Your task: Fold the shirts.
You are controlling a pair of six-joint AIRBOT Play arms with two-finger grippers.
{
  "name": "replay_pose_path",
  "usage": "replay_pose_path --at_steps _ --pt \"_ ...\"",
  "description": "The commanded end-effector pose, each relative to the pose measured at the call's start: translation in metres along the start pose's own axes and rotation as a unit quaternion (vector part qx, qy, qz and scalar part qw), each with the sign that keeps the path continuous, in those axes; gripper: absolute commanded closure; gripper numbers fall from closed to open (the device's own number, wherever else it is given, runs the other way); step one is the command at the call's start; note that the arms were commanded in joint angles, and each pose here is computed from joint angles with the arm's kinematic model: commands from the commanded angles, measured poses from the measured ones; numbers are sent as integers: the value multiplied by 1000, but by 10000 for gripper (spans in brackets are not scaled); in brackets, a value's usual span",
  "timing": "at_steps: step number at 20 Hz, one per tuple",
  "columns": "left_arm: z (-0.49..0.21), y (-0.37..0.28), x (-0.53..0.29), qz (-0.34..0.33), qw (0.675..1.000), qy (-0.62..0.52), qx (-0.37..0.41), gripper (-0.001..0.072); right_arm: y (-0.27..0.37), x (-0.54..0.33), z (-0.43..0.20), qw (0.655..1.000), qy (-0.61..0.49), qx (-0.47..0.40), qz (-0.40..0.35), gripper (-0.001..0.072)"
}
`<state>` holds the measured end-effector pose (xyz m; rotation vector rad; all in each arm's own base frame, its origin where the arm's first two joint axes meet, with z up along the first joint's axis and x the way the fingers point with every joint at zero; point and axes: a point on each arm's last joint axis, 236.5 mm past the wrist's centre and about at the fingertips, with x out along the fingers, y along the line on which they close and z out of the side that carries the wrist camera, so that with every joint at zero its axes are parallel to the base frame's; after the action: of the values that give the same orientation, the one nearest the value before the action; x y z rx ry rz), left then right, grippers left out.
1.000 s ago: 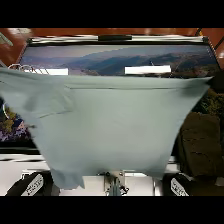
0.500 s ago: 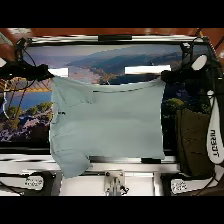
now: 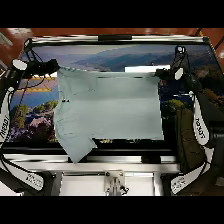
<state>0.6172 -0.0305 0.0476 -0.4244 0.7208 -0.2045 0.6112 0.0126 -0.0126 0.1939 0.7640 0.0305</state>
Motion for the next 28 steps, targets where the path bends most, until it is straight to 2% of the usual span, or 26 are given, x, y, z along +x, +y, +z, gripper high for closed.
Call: replay_pose_path --at_steps 1,5,9,15,20,25,28 --pt "-30 -5 20 -17 999 44 -13 673 2 16 -17 999 17 47 8 648" --pt "-46 -6 19 -26 997 75 21 673 3 15 -21 998 27 54 11 648" --pt "-69 -4 -10 -43 984 158 65 673 -7 -12 -42 994 100 50 9 648" --pt "-147 40 -67 26 925 366 96 673 -41 -63 -100 964 255 79 2 648" --pt "-158 37 -74 34 916 392 81 673 -37 -69 -154 927 363 93 13 648" --pt "-178 28 -76 29 899 430 70 673 -26 -62 -154 927 358 106 24 648" --pt "-179 31 -75 36 900 431 59 673 -22 -71 -164 915 385 113 28 648"
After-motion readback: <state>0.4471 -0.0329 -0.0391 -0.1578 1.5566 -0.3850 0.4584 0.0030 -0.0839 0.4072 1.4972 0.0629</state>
